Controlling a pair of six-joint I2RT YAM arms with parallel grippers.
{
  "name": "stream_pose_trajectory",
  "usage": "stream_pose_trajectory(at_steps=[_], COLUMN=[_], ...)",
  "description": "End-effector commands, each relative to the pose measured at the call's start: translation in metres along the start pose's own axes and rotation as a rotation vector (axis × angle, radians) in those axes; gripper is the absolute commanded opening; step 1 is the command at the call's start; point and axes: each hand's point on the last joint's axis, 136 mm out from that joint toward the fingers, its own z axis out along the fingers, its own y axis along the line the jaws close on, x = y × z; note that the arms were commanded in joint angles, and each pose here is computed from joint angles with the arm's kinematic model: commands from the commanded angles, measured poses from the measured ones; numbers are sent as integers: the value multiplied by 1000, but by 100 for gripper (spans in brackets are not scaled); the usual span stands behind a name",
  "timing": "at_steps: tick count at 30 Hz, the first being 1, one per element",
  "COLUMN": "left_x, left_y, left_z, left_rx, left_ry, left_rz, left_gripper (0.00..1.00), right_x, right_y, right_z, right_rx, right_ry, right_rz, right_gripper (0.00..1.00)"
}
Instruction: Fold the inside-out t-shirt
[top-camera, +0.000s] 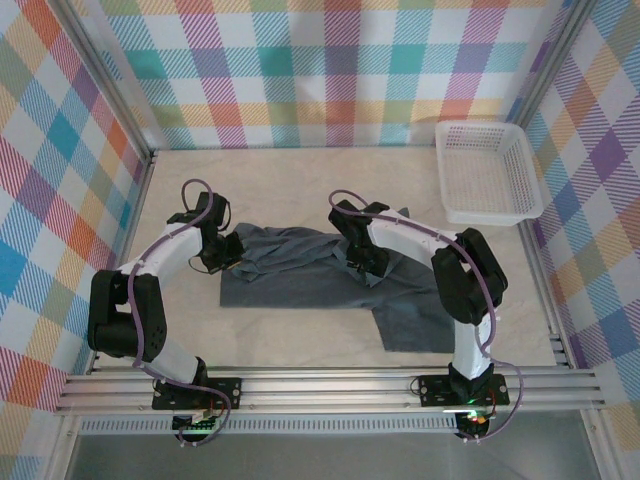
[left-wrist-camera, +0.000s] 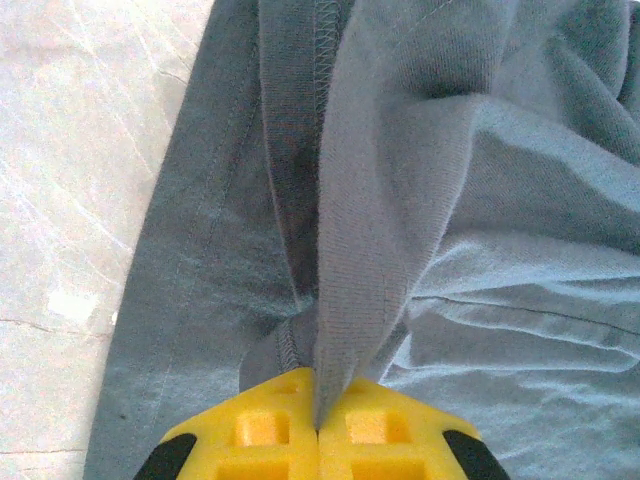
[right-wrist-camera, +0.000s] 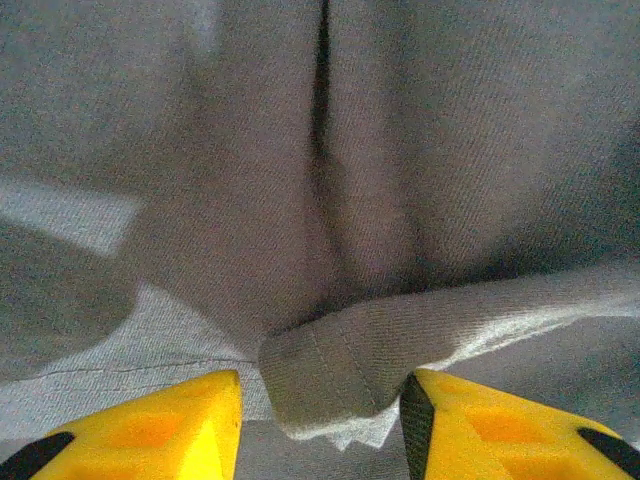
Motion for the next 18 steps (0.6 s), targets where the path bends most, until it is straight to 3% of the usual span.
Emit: stream_pose_trajectory(at_steps=[1, 4, 7, 11, 15, 18], left_x=[2, 2, 1, -8, -34, -66], left_y=[1, 1, 0, -11, -37, -68], left_z=[4, 4, 1, -20, -82, -169], left_rx=[-15, -13, -6, 31, 119, 243], left_ry=[0, 0, -8, -50, -159, -369], left_rz=[24, 20, 17, 21, 40, 93], left_gripper=[0, 0, 0, 0, 0, 0], right_x=[0, 1, -4, -23, -62, -96], right_y=[-8, -14, -19, -22, -23, -25], right_z=[2, 2, -6, -37, -116, -218], right_rx=[35, 53, 58, 19, -121, -298], right_ry=[0, -2, -32, -121, -345, -621], right_rz=[34, 36, 40, 32, -18, -126], right_gripper=[42, 31, 9, 0, 0, 0])
